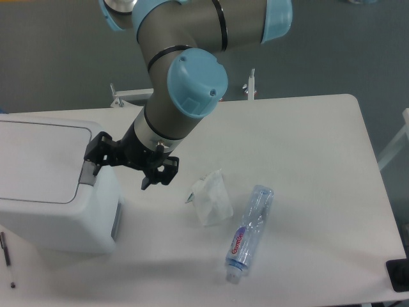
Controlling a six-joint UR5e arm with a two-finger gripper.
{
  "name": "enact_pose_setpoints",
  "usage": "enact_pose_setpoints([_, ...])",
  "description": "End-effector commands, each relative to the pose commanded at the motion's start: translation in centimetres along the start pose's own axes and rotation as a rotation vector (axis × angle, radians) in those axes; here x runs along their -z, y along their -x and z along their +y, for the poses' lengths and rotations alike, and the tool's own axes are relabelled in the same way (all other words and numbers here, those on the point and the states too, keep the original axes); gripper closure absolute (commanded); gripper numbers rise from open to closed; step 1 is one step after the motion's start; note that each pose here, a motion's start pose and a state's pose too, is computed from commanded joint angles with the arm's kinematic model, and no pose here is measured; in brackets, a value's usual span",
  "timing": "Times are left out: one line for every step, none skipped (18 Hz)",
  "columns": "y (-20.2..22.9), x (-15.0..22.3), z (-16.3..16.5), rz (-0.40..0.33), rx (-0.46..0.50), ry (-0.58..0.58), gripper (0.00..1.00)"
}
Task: Open the trash can
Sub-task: 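Hook the gripper under the bin lid's front edge, then lift the gripper to flip the bin lid open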
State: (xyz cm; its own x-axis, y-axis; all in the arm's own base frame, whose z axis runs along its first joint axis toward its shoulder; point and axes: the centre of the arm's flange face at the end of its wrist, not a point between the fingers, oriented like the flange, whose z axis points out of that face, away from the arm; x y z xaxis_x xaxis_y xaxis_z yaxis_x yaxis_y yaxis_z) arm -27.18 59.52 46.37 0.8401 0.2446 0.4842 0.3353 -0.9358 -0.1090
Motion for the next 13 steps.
enact_pose_setpoints([0.00,0.01,-0.01,-0.001,-0.001,-0.001,0.00])
enact_pose_setpoints([0.06,-0.07,-0.05,0.000,0.000,0.000,0.00])
enact_pose_setpoints([0.06,-0.07,-0.05,0.000,0.000,0.000,0.00])
enact_pose_setpoints([0.09,-0.13,-0.03,0.001,0.001,0.001,0.00])
enact_pose_setpoints([0.18,-0.33,0.04,0.002,0.003,0.005,0.00])
enact_pose_setpoints([0.15,-0.31,0.10,0.002,0.003,0.005,0.00])
enact_pose_setpoints([0.15,-0.31,0.10,0.002,0.003,0.005,0.00])
enact_pose_setpoints([0.15,-0.33,0.11,0.003,0.002,0.006,0.00])
enact_pose_setpoints([0.06,-0.18,0.12,0.002,0.002,0.004,0.00])
enact_pose_setpoints([0.06,-0.18,0.12,0.002,0.002,0.004,0.00])
enact_pose_setpoints([0.06,-0.18,0.12,0.002,0.001,0.004,0.00])
enact_pose_setpoints([0.06,-0.18,0.12,0.002,0.002,0.004,0.00])
enact_pose_setpoints([0.06,-0.18,0.12,0.002,0.002,0.004,0.00])
